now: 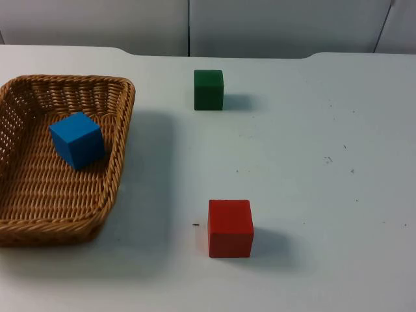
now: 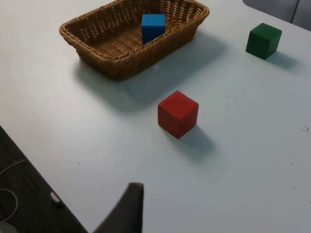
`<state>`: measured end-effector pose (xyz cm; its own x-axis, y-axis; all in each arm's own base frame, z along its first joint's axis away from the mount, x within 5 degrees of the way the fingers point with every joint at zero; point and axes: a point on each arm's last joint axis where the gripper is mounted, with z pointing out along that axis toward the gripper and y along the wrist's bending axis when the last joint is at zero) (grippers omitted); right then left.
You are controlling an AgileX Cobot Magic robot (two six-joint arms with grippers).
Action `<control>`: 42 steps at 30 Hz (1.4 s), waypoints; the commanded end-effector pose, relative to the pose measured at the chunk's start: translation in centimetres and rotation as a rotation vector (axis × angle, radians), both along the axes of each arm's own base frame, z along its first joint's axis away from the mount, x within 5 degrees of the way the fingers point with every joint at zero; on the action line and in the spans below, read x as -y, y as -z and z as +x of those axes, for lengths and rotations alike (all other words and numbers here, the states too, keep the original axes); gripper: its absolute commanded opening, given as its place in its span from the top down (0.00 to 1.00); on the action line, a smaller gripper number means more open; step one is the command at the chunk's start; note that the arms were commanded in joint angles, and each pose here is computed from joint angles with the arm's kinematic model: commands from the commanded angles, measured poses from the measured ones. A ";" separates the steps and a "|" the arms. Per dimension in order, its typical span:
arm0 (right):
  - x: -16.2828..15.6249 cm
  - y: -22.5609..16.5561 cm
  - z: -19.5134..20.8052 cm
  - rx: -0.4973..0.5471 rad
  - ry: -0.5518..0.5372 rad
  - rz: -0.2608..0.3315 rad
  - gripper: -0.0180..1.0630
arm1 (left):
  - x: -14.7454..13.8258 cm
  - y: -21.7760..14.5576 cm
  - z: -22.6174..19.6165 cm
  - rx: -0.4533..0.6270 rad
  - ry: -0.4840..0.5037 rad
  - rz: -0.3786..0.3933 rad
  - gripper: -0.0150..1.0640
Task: Pick up the basket with the left hand and place the blue cube into the basket with the right hand.
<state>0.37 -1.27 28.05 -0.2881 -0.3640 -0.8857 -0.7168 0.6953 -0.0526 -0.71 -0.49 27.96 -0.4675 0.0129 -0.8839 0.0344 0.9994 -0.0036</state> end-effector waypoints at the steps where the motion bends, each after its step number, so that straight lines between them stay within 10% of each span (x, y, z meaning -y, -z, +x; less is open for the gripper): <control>1: -0.1 0.2 0.0 0.008 -0.018 -0.005 0.02 | 0.0 0.0 0.0 0.011 0.000 -0.003 0.01; 20: -0.1 0.2 -0.1 0.004 0.028 -0.001 0.02 | 0.0 0.0 0.0 0.011 0.000 -0.003 0.01; 42: -0.2 0.2 -0.9 0.003 0.785 -0.001 0.02 | 0.0 0.0 0.0 0.011 0.000 -0.003 0.01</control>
<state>-0.64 -1.09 28.04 -0.4613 -0.0596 -0.8853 -0.0274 0.9982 -0.0529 -0.71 -0.49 27.96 -0.4675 0.0129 -0.8839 0.0344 0.9994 -0.0036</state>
